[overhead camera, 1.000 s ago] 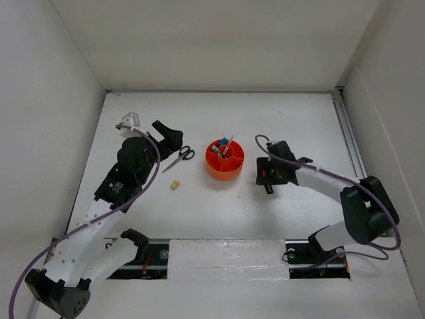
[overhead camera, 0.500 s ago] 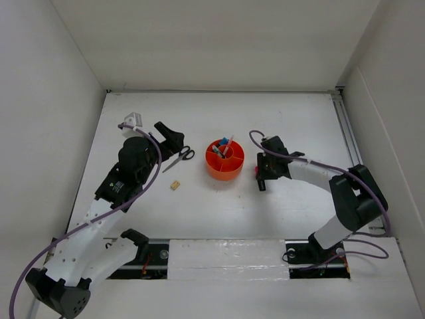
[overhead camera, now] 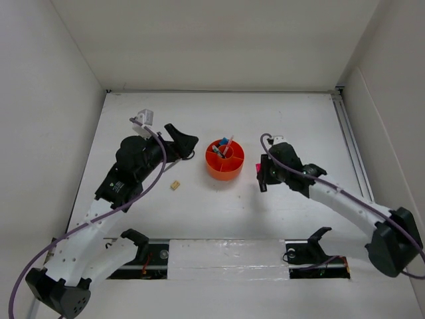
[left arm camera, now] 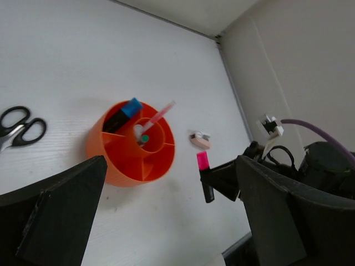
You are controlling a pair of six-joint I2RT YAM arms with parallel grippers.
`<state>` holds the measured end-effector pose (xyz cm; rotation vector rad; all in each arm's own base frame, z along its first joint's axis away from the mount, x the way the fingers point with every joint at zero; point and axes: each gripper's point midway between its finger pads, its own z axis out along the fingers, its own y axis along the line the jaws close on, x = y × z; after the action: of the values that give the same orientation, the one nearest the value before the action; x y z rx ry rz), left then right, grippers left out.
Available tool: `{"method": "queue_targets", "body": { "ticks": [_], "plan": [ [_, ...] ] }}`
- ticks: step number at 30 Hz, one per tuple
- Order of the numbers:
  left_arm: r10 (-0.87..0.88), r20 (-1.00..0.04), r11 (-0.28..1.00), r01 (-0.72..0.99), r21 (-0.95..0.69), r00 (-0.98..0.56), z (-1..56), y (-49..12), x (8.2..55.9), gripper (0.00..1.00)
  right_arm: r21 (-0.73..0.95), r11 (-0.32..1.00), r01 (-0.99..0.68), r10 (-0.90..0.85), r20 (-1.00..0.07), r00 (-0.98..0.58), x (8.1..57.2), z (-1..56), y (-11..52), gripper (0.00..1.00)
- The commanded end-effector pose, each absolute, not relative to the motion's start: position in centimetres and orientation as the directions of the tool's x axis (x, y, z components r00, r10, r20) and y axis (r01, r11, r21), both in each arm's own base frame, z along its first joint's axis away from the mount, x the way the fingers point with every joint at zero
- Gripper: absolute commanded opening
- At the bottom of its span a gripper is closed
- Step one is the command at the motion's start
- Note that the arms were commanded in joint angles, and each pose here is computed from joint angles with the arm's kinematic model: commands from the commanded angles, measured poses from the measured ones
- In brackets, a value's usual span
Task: Sort the stationery into containers
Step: Pick up the pen from the center of the board.
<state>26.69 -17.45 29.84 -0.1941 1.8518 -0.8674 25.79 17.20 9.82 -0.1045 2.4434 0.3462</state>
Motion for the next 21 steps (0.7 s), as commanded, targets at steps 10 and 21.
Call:
{"method": "queue_targets", "body": {
  "ticks": [10,21],
  "plan": [
    [-0.342,-0.798,0.363,0.713,-0.600,-0.496,34.2,-24.9,20.8,1.00,0.423,0.723,-0.546,0.097,-0.845,-0.526,21.8,26.1,28.2,0.00],
    [-0.322,-0.783,0.337,0.709,-0.619,-0.531,33.2,-25.6,20.9,1.00,0.431,0.632,-0.644,0.151,-0.884,-0.444,21.6,32.1,32.9,0.00]
  ]
}}
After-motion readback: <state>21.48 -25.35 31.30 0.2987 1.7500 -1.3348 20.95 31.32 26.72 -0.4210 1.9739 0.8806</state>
